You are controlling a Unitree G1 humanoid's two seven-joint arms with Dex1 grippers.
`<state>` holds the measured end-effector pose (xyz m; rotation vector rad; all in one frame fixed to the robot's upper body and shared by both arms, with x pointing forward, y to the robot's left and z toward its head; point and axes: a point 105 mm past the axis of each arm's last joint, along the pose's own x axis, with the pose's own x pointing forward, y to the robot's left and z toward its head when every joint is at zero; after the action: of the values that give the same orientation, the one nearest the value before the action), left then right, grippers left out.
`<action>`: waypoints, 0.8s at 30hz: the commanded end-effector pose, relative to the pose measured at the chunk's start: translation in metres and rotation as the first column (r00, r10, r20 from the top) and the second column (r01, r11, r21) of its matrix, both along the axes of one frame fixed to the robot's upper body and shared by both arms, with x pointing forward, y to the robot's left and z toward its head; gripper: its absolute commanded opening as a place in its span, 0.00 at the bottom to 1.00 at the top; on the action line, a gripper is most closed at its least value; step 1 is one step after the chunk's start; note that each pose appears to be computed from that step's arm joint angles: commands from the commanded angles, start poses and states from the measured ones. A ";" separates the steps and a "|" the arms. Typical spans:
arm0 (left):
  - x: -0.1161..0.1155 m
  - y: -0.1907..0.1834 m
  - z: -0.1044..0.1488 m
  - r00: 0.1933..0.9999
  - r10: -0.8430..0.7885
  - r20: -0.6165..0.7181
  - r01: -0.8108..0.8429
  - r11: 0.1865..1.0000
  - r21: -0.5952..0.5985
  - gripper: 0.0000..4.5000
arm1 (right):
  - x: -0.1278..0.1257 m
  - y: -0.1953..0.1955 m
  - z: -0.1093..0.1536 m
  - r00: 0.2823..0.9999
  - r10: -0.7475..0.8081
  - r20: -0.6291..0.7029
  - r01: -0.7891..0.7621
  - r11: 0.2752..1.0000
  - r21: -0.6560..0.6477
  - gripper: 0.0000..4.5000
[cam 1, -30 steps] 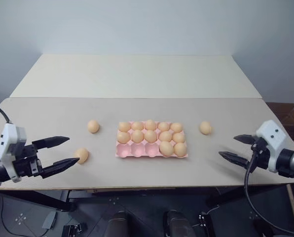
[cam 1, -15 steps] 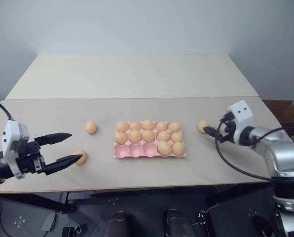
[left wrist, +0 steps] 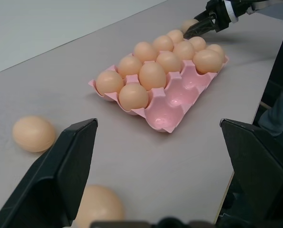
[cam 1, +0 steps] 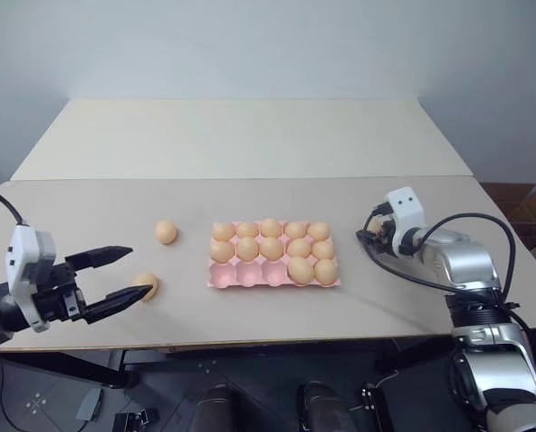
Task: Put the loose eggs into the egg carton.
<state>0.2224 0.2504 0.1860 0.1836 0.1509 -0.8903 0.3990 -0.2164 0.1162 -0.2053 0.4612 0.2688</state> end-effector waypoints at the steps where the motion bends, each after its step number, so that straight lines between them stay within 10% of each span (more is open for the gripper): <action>1: -0.003 -0.001 0.013 0.998 -0.003 0.058 0.002 1.000 0.018 1.00 | -0.001 0.010 0.040 0.988 0.040 0.147 -0.037 0.999 -0.025 0.49; 8: -0.005 -0.004 0.007 0.999 -0.038 0.025 0.037 0.999 0.026 1.00 | -0.048 0.100 0.078 0.890 0.390 0.237 -0.398 0.917 -0.015 0.49; 20: 0.001 -0.007 0.010 0.998 -0.045 0.038 0.044 0.999 0.021 1.00 | -0.100 0.178 0.035 0.736 0.669 0.102 -0.666 0.743 -0.065 0.49; 24: 0.001 -0.008 0.010 0.998 -0.045 0.040 0.044 0.999 0.022 1.00 | -0.101 0.184 0.032 0.725 0.682 0.095 -0.678 0.731 -0.080 0.70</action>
<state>0.2232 0.2443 0.1913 0.2047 0.1319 -0.9222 0.2987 -0.0377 0.1396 -0.4115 0.2979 0.9647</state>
